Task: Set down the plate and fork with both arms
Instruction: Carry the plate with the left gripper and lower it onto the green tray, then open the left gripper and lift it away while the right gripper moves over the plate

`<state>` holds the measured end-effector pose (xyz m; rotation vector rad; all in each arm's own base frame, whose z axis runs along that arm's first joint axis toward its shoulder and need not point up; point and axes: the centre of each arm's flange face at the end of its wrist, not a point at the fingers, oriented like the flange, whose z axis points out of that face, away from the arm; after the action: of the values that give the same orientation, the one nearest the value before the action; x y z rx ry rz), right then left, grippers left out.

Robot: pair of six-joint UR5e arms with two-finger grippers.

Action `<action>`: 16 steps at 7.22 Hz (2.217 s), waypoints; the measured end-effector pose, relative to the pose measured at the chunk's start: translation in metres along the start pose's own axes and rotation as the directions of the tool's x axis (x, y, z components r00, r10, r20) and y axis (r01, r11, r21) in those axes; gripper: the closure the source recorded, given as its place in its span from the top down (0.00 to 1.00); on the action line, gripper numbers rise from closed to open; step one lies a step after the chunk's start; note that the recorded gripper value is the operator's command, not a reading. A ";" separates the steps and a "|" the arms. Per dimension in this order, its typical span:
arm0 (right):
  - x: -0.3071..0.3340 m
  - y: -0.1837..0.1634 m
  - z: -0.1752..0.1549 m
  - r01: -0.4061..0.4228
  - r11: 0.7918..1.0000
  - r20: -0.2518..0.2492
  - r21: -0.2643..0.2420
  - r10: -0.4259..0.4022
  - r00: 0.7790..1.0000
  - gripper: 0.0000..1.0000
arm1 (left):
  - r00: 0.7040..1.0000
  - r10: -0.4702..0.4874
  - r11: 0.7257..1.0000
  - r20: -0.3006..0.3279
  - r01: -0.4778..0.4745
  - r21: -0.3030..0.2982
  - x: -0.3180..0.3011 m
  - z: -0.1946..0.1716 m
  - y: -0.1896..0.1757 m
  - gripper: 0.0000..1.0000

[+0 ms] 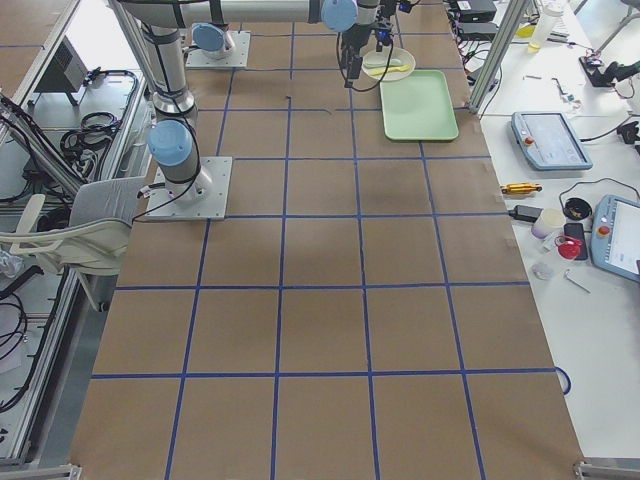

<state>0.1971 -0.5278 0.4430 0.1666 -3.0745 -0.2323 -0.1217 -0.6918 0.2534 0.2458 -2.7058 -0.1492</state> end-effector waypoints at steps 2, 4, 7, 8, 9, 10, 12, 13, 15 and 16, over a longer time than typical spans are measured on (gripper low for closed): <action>0.000 0.000 0.000 -0.002 1.000 0.001 -0.001 0.002 1.000 1.00 | 1.000 0.007 1.000 -0.025 -0.006 0.028 0.040 0.034 -0.036 0.00; 0.000 -0.001 0.001 -0.002 1.000 0.003 -0.002 0.002 1.000 1.00 | 1.000 0.008 0.999 -0.030 -0.007 0.039 0.061 0.059 -0.064 0.00; 0.000 -0.002 0.002 -0.001 1.000 0.003 0.000 0.001 1.000 1.00 | 0.999 0.048 0.999 -0.022 -0.048 0.026 0.065 0.088 -0.078 0.00; 0.000 -0.003 0.002 0.001 1.000 0.003 0.003 -0.001 1.000 1.00 | 0.998 0.061 0.998 -0.018 -0.061 0.024 0.065 0.091 -0.079 0.02; 0.000 -0.003 0.002 0.004 1.000 0.003 0.005 -0.004 1.000 1.00 | 0.998 0.067 0.997 -0.015 -0.067 0.023 0.065 0.091 -0.079 0.57; 0.000 -0.003 0.001 0.006 1.000 0.003 0.008 -0.006 1.000 1.00 | 0.997 0.071 0.997 -0.014 -0.071 0.024 0.066 0.091 -0.078 0.65; 0.000 -0.004 0.001 0.008 1.000 0.003 0.011 -0.008 1.000 1.00 | 0.997 0.076 0.997 -0.012 -0.075 0.027 0.069 0.087 -0.075 0.82; -0.001 -0.004 0.001 0.008 1.000 0.004 0.013 -0.008 1.000 1.00 | 0.997 0.076 0.997 -0.010 -0.076 0.029 0.073 0.084 -0.072 0.96; -0.002 -0.012 0.000 0.004 0.999 0.007 0.053 -0.005 1.000 1.00 | 0.996 0.084 0.995 0.042 -0.087 0.057 0.083 0.058 -0.060 1.00; -0.002 -0.025 0.003 -0.002 0.996 0.008 0.089 0.002 1.000 1.00 | 0.989 0.087 0.993 0.118 -0.096 0.070 0.085 0.040 -0.048 1.00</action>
<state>0.2017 -0.5515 0.4360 0.1669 -3.0945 -0.0960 -0.2072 -0.7521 0.2436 0.1387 -2.8347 -0.0346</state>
